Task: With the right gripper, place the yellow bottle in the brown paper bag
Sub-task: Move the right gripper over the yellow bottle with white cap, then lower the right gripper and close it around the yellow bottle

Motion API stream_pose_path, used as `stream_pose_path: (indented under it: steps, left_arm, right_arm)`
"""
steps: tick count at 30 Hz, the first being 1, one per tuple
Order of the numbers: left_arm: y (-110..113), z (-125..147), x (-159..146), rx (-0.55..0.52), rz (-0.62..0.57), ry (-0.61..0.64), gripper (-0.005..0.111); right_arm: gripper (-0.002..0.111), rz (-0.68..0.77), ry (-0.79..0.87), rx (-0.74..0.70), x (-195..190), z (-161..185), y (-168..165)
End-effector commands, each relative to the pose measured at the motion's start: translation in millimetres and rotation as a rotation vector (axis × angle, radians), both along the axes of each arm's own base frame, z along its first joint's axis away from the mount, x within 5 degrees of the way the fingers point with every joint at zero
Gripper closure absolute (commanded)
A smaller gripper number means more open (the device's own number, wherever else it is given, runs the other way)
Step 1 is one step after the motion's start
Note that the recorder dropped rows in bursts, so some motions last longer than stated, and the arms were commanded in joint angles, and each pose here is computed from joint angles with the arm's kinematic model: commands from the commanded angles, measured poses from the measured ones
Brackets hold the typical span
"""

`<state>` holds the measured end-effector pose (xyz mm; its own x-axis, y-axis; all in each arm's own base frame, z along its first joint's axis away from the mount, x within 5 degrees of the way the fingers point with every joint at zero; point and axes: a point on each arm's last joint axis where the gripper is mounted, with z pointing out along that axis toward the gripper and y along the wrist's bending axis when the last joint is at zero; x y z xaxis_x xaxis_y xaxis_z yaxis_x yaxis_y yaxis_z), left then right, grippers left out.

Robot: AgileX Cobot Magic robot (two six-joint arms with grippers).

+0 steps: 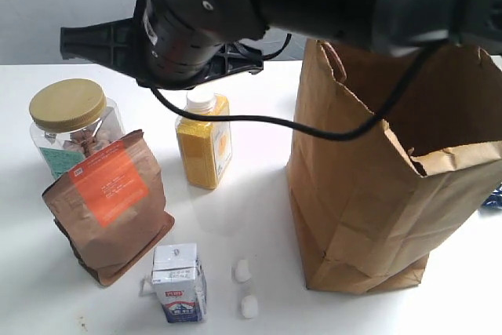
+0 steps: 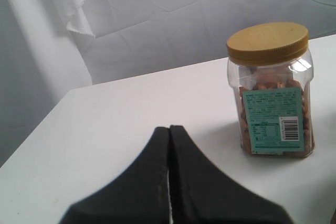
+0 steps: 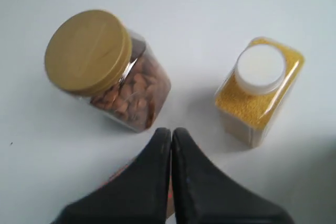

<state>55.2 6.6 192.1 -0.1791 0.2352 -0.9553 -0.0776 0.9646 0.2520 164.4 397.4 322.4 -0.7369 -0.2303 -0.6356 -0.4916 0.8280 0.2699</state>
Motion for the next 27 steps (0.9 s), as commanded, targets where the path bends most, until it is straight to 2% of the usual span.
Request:
stream_pose_path:
  steps: [1, 2, 5, 7, 11, 16, 27]
  left_arm:
    - [-0.3, -0.2, -0.1, -0.001, -0.006, -0.007, 0.107]
    - [-0.3, -0.2, -0.1, -0.001, -0.006, -0.007, 0.107]
    - [-0.3, -0.2, -0.1, -0.001, -0.006, -0.007, 0.107]
    - [-0.3, -0.2, -0.1, -0.001, -0.006, -0.007, 0.107]
    - [-0.3, -0.2, -0.1, -0.001, -0.006, -0.007, 0.107]
    - [-0.3, -0.2, -0.1, -0.001, -0.006, -0.007, 0.107]
    - [-0.3, -0.2, -0.1, -0.001, -0.006, -0.007, 0.107]
  right_arm:
    - [0.083, -0.077, 0.03, -0.01, 17.2, -2.3, 6.5]
    - [0.074, -0.09, 0.05, -0.013, 19.6, -7.4, 8.7]
    - [0.038, -0.157, 0.094, 0.01, 25.7, -17.1, 13.3]
    - [0.025, -0.193, 0.115, 0.01, 30.8, -27.3, 16.2]
    - [0.024, -0.23, 0.119, -0.021, 42.4, -44.9, 17.8]
    - [0.024, -0.311, 0.023, -0.043, 57.7, -57.4, 17.6]
    - [0.027, -0.32, 0.034, -0.046, 68.9, -94.8, 29.9]
